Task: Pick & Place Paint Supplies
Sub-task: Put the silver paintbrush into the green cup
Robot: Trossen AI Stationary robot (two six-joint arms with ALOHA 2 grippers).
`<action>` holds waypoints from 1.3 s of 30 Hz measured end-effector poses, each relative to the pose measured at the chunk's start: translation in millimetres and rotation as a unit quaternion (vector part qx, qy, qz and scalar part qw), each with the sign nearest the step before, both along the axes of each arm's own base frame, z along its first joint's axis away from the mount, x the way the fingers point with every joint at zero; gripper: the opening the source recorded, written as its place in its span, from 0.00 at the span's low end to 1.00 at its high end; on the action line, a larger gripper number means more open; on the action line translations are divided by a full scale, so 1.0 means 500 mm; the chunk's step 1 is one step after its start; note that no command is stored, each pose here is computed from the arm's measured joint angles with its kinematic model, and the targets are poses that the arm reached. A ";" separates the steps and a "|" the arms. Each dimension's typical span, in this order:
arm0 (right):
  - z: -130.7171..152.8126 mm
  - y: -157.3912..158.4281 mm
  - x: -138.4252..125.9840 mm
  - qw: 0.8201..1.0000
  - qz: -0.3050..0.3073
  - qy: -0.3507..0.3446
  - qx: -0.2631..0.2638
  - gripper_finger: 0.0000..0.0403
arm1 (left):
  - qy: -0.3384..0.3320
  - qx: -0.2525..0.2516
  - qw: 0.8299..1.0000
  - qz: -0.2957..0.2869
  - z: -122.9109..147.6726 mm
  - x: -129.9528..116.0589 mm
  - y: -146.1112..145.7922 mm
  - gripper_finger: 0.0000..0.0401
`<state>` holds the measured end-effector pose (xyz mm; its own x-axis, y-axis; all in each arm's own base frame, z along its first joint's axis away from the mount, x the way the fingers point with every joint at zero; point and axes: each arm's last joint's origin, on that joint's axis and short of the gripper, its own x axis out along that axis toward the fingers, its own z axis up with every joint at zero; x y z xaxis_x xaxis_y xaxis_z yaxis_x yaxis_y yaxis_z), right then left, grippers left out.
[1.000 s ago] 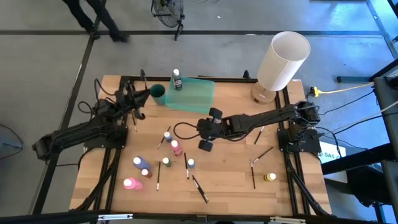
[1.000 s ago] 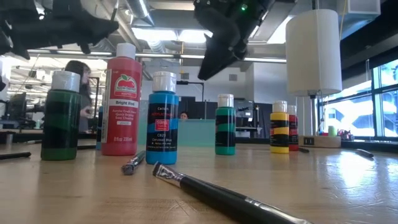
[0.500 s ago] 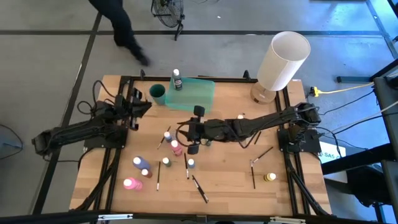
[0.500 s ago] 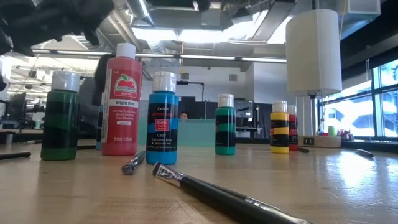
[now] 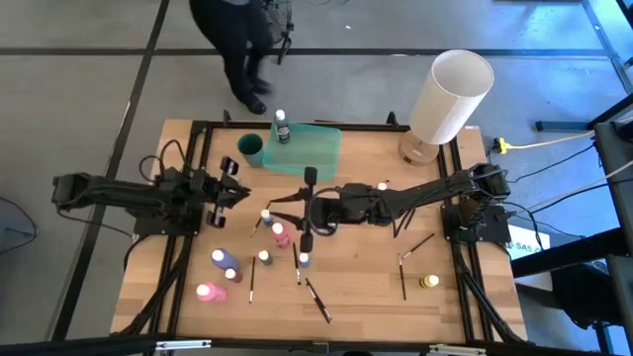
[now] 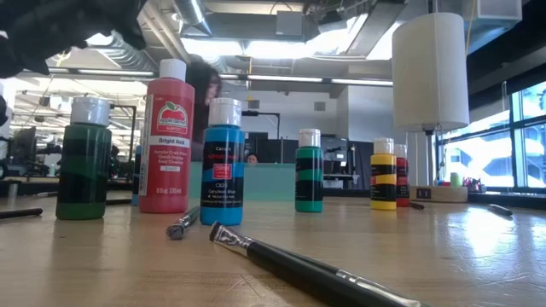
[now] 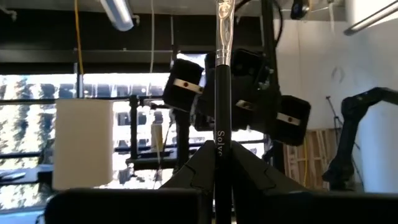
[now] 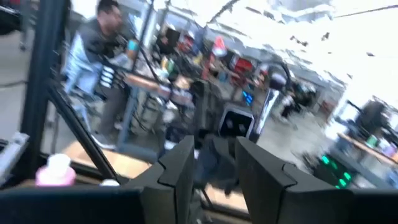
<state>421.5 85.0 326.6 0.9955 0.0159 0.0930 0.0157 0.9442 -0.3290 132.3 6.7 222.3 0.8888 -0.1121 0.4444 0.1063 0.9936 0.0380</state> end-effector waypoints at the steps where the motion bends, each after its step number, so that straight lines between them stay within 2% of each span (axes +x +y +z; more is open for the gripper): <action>1: 0.002 -0.001 0.000 1.000 0.003 -0.004 0.000 0.30 | -0.004 0.002 1.000 -0.004 0.000 0.004 -0.003 0.06; 9: 0.004 -0.020 0.003 1.000 0.000 -0.011 0.005 0.28 | -0.026 -0.002 1.000 0.002 -0.009 0.032 -0.017 0.06; 15: 0.007 -0.036 0.006 0.999 0.038 -0.015 0.027 0.25 | -0.020 -0.012 1.000 -0.006 -0.005 0.069 -0.023 0.06; 20: 0.004 -0.046 0.008 0.999 0.033 -0.009 0.036 0.17 | -0.010 -0.002 1.000 -0.023 0.001 0.098 -0.028 0.06; 26: 0.000 -0.044 0.009 0.999 0.033 0.003 0.035 0.02 | -0.015 0.002 0.999 -0.030 0.003 0.104 -0.029 0.06; 39: 0.009 -0.053 0.009 0.997 0.031 -0.020 0.062 0.00 | -0.016 0.005 0.999 -0.028 0.003 0.104 -0.029 0.06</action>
